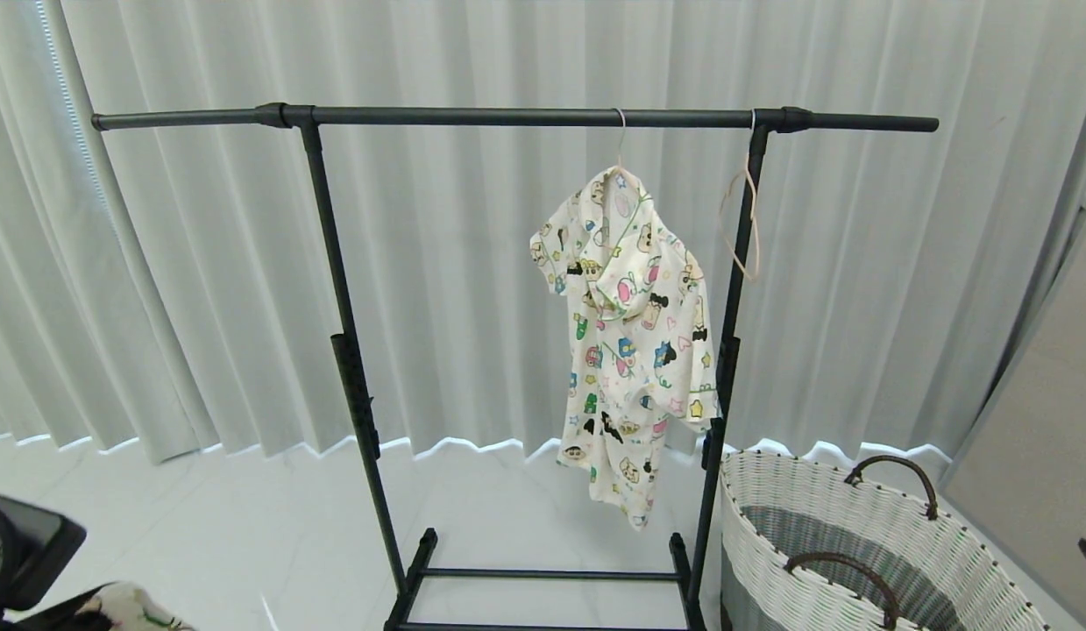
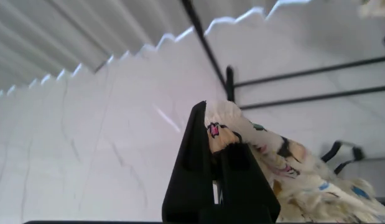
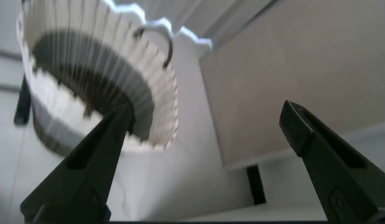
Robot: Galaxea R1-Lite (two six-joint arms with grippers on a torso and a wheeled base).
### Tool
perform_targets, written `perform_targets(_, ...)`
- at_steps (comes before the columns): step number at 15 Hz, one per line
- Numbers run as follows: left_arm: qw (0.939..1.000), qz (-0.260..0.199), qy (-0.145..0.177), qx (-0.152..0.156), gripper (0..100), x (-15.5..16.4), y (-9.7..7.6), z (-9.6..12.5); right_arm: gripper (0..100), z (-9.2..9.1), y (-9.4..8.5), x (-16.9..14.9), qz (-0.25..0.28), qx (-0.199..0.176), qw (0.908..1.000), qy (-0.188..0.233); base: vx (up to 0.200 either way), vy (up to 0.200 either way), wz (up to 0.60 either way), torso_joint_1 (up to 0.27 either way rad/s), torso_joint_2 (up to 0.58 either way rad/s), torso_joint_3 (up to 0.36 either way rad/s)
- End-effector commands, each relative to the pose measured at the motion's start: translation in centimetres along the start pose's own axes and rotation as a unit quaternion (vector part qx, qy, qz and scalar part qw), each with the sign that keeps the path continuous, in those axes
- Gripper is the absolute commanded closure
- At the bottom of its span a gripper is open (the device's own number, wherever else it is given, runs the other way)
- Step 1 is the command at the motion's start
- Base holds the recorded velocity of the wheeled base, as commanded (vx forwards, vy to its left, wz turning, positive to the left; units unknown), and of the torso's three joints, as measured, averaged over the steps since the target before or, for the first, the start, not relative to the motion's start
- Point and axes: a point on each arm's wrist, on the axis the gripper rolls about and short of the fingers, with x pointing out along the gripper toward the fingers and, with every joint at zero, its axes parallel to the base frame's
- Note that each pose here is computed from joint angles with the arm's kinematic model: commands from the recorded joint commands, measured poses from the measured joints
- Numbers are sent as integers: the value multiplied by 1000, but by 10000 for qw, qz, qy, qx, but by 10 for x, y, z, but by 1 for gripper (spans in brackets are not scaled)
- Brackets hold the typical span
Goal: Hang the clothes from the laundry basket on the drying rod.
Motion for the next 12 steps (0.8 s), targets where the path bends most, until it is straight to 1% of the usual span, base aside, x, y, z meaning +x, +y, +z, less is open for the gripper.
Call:
perform_targets(1,9995,214,-11,-244,100,-6,1,-39,0,-27,10,-6,-14,13,10000,12,0,0,0,0,0,0)
perform_targets(3,9995,204,176,-171,100,-3,-4,-66,0,-33,14,-5,64,20,9999,86,0,0,0,0,0,0)
perform_targets(4,9996,177,152,-182,100,-3,-5,-69,0,-39,16,-5,141,36,9998,128,0,0,0,80,-154,-76)
perform_targets(5,9997,87,134,-210,100,-3,-5,-68,0,-52,23,-6,274,92,9994,203,0,0,0,134,-281,-129)
perform_targets(7,9995,-163,151,-213,100,-2,-6,-67,0,-73,32,-9,330,286,9984,350,0,0,0,115,-383,-205)
perform_targets(9,9993,-251,231,-179,100,-1,-7,-66,0,-88,37,-12,311,386,9980,404,0,0,0,117,-449,-229)
perform_targets(10,9990,-302,290,-131,100,0,-8,-66,0,-97,40,-15,269,457,9977,426,0,0,0,325,-481,-237)
perform_targets(12,9986,-385,349,-96,100,1,-9,-65,0,-97,40,-14,272,671,9958,558,0,0,0,330,-464,-246)
